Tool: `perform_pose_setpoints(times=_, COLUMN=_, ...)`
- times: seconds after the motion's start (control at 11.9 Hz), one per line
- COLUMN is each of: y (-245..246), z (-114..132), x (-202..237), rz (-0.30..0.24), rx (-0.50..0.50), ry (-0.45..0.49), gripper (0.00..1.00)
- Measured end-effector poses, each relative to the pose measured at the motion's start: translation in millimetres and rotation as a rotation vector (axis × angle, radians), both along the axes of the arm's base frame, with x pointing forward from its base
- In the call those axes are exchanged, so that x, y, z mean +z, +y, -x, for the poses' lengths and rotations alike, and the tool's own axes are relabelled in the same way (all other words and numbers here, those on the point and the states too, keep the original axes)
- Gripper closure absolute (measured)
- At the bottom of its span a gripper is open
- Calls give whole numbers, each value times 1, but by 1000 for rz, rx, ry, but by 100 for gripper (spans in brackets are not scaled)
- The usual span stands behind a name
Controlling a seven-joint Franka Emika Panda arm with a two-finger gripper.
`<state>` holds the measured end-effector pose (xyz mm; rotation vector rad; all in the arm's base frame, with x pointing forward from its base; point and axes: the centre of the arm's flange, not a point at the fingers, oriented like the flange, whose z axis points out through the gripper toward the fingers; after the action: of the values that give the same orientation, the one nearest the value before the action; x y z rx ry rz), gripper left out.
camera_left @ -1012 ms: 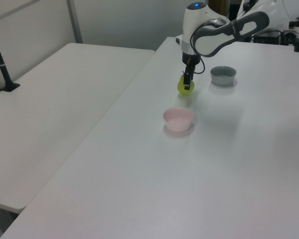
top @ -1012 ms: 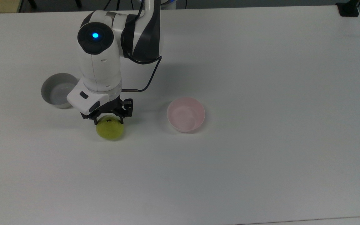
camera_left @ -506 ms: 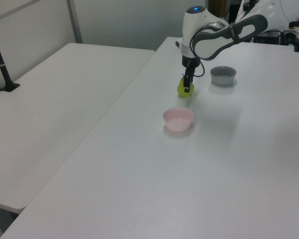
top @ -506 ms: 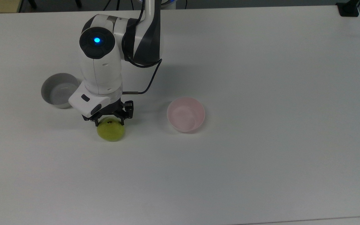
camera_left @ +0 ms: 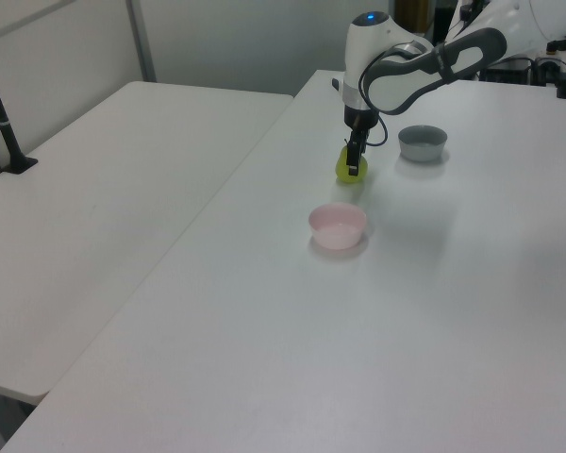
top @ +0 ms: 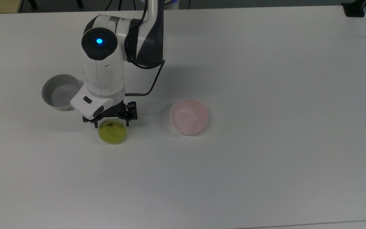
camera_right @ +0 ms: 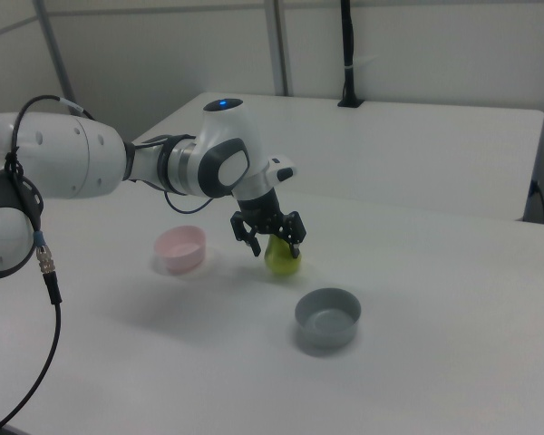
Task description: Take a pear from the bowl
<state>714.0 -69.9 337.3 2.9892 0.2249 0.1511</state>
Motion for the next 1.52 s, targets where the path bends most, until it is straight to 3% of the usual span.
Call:
perform_pose_setpoints(times=0.34, y=0, z=-2, x=8, rz=1, rx=1, ry=-14, gripper=0)
perform_pose_setpoints(times=0.76, y=15, z=10, x=73, rz=-20, rx=-22, ry=-24, gripper=0)
perform_pose_setpoints(times=1.18, y=75, z=56, x=181, rz=-63, rx=-55, ry=19, gripper=0)
perform_pose_setpoints(times=1.52, y=102, z=86, x=220, rz=-78, rx=-76, ry=60, gripper=0)
